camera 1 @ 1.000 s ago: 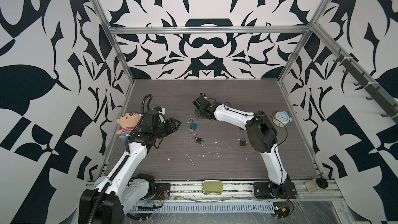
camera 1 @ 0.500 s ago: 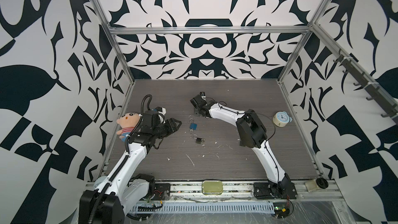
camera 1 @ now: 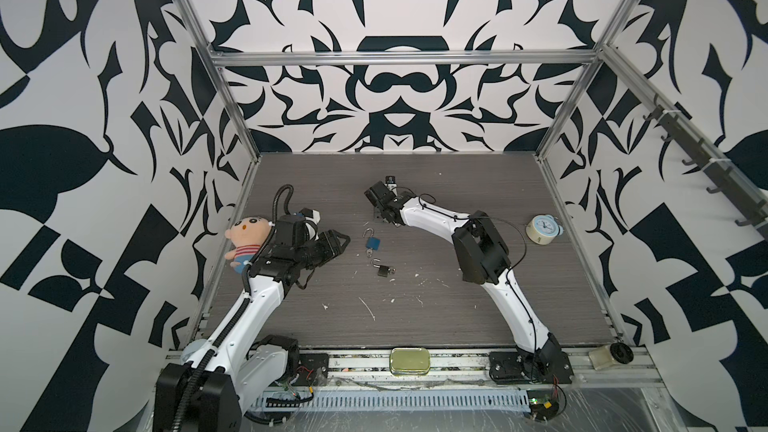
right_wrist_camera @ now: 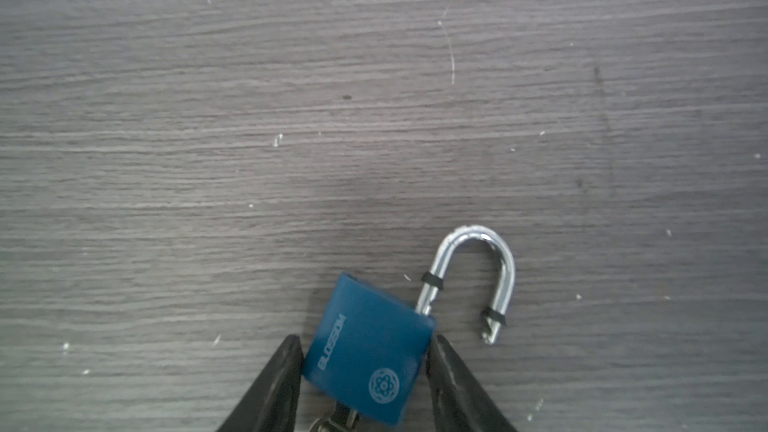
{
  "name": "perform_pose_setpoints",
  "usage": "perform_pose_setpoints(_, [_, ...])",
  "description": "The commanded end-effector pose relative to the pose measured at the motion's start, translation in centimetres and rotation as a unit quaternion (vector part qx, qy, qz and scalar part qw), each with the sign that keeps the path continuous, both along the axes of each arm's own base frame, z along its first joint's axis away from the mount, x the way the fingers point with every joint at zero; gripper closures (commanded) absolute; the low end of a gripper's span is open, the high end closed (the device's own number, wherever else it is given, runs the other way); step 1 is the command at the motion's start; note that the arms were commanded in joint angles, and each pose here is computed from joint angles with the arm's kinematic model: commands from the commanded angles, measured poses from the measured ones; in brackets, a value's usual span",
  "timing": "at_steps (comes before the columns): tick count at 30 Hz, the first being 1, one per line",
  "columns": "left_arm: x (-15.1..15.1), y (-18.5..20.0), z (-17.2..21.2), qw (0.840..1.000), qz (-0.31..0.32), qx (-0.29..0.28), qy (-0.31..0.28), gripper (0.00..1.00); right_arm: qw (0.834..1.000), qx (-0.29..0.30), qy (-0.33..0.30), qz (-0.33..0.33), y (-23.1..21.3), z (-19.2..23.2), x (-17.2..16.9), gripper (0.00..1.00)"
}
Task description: Lock with the key
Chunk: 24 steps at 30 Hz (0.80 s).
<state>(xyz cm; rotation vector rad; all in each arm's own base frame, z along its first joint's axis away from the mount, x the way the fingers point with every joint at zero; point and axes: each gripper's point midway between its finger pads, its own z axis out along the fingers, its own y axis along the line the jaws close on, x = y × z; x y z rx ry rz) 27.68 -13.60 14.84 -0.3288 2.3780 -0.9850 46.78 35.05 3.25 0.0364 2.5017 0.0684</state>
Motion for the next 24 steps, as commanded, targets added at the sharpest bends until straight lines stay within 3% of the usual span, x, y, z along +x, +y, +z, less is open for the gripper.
perform_pose_setpoints(1, [-0.3,0.0,0.0,1.000,-0.002,-0.008,0.001,0.45,1.000,-0.020,-0.003,-0.016,-2.1,1.7,-0.8,0.50])
perform_pose_setpoints(12, [-0.4,0.1,-0.4,1.000,0.002,-0.009,0.002,0.45,1.000,-0.008,-0.013,0.024,-4.0,4.9,-3.2,0.50])
perform_pose_setpoints(18, [-0.2,0.1,-0.3,1.000,0.003,-0.010,0.002,0.45,0.995,0.019,-0.016,0.099,-2.7,6.2,-2.5,0.45])
perform_pose_setpoints(24, [0.1,0.2,-0.6,1.000,0.007,-0.007,0.008,0.45,0.991,0.031,-0.005,0.131,-2.3,5.7,-0.9,0.46])
